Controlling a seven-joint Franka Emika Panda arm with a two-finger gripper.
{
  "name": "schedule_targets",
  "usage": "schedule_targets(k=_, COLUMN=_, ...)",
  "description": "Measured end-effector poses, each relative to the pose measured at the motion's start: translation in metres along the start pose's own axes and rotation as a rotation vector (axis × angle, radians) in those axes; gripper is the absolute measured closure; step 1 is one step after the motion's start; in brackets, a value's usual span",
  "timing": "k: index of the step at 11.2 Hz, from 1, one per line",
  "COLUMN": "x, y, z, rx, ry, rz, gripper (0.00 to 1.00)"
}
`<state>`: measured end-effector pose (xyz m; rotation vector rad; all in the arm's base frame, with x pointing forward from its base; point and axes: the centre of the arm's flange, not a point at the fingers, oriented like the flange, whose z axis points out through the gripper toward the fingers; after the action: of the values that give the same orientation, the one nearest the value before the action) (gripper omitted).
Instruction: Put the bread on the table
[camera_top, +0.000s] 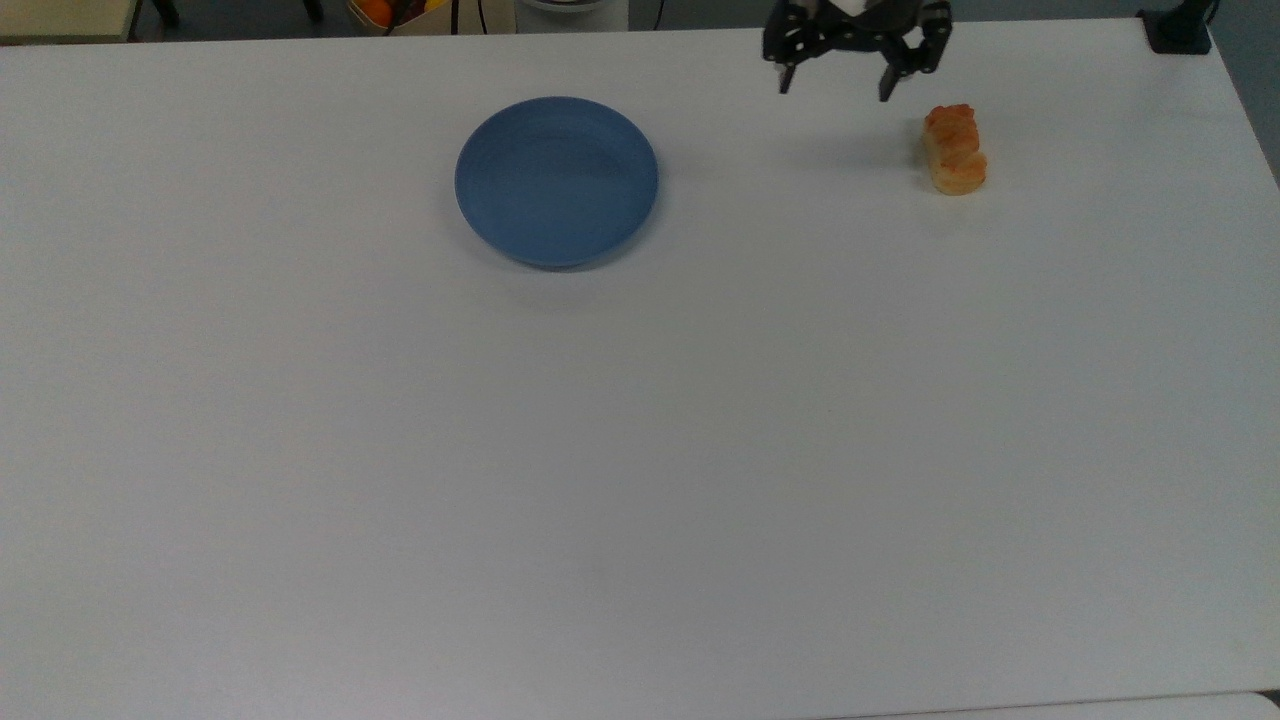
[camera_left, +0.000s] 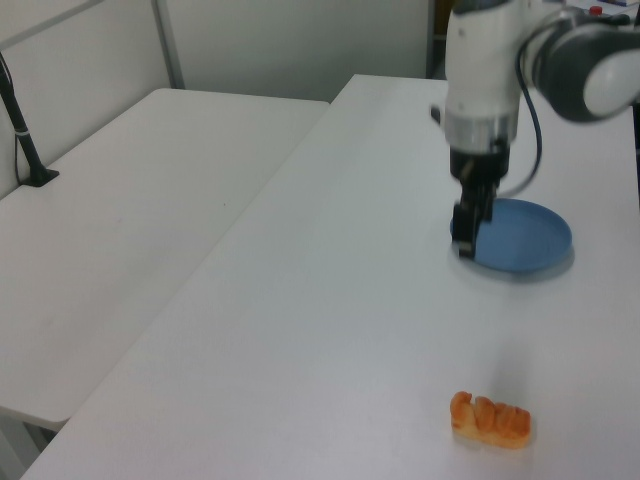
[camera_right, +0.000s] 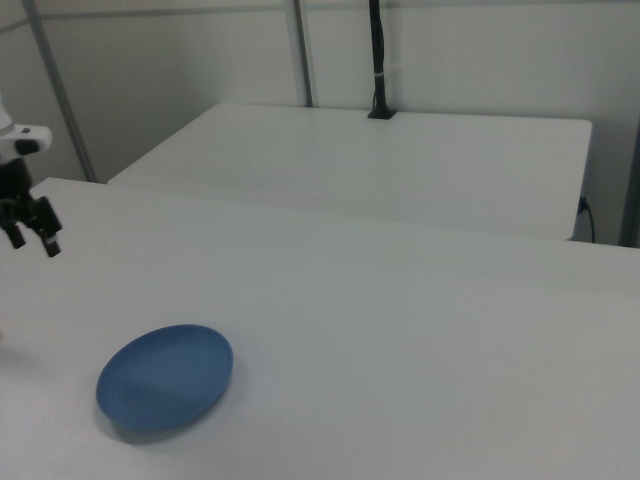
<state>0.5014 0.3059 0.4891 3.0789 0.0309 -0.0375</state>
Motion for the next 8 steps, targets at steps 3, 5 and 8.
schedule_targets(k=3, x=0.031, y=0.120, z=-0.031, rx=0.006, ry=0.004, rz=0.045, gripper=0.00)
schedule_targets(k=5, x=0.041, y=0.218, z=-0.045, rx=0.004, ry=-0.004, rz=0.074, gripper=0.00)
schedule_targets(k=8, x=0.044, y=0.337, z=-0.051, rx=0.020, ry=0.010, rz=0.113, gripper=0.00)
